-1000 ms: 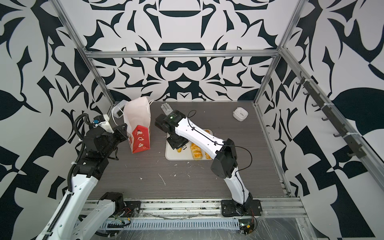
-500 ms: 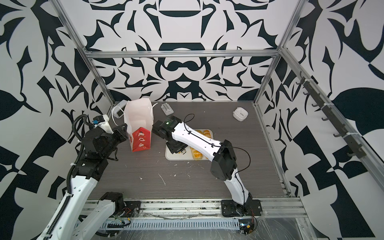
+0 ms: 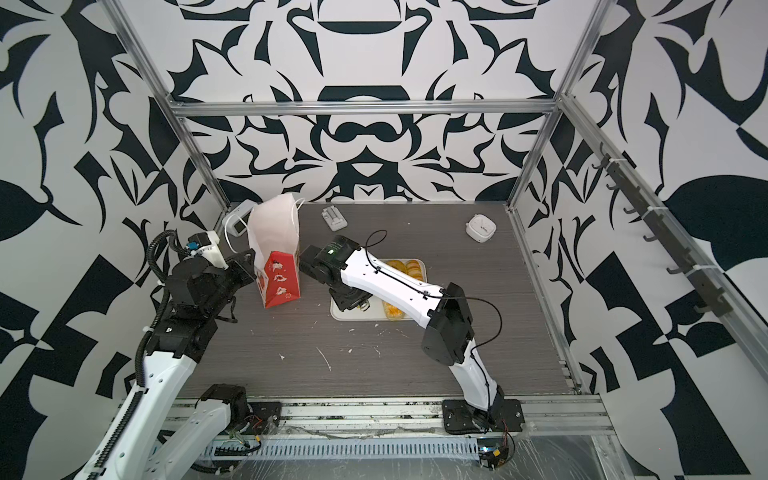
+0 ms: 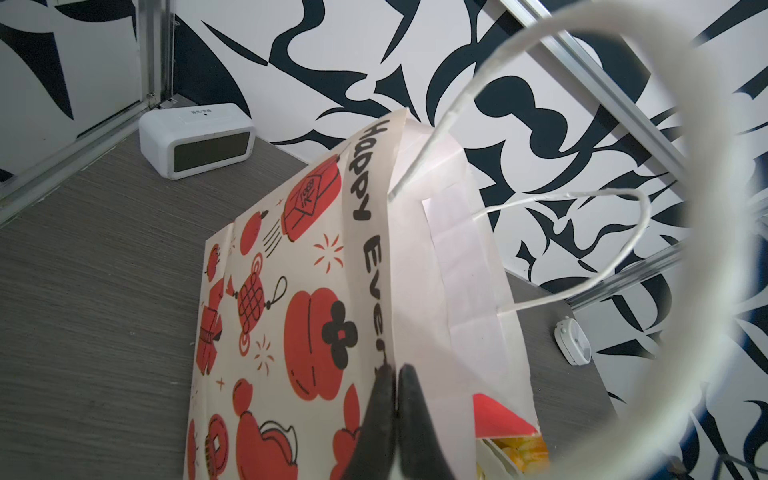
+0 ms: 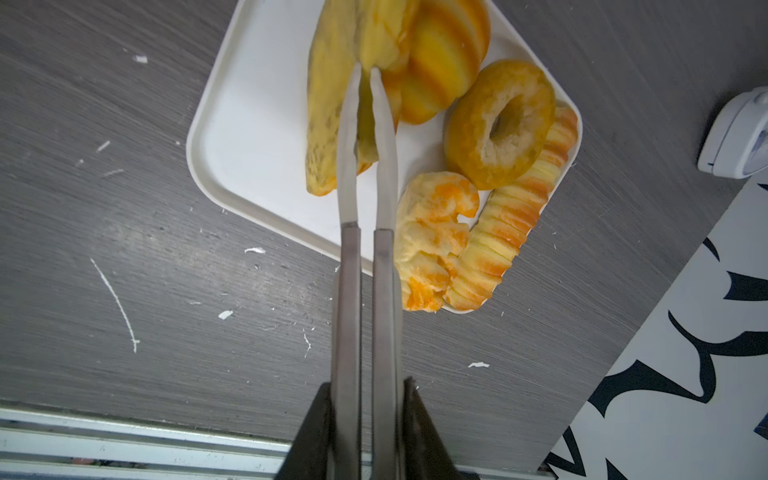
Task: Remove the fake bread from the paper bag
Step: 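Hold tongs on the bun with right gripper while left gripper sets bag down, then open the tongs and draw them back off the yellow-green bun with the right gripper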
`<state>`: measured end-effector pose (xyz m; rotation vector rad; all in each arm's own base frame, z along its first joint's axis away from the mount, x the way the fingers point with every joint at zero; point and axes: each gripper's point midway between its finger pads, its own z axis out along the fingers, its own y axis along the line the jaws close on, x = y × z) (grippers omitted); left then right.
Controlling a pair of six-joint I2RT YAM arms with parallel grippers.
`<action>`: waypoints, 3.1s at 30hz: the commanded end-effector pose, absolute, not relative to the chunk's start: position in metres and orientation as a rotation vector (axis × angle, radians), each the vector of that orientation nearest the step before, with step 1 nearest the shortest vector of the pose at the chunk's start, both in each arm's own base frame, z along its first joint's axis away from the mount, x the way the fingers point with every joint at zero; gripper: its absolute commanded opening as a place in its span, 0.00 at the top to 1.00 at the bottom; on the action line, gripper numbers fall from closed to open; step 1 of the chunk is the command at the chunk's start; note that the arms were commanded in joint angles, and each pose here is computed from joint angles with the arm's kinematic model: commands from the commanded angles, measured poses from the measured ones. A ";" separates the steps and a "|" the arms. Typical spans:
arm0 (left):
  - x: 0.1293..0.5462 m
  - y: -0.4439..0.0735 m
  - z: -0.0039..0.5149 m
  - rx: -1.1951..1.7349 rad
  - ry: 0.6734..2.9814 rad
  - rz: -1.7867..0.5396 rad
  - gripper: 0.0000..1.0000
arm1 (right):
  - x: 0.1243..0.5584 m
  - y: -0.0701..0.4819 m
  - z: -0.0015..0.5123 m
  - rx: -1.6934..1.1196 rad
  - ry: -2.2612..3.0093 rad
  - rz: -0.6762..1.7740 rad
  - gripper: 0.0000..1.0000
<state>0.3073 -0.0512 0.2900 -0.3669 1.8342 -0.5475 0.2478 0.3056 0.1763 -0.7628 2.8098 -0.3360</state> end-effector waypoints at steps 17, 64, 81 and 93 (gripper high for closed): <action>0.308 -0.055 0.290 -0.359 1.820 -0.581 1.00 | 0.229 0.257 0.217 -0.857 2.657 -0.631 1.00; 0.309 -0.057 0.279 -0.361 1.830 -0.595 1.00 | 0.160 0.313 0.119 -0.892 2.685 -0.615 0.96; 0.309 -0.057 0.278 -0.362 1.832 -0.597 1.00 | 0.155 0.329 0.129 -0.817 2.710 -0.433 0.59; 0.309 -0.057 0.277 -0.367 1.834 -0.602 1.00 | 0.149 0.334 0.155 -0.728 2.728 -0.229 0.64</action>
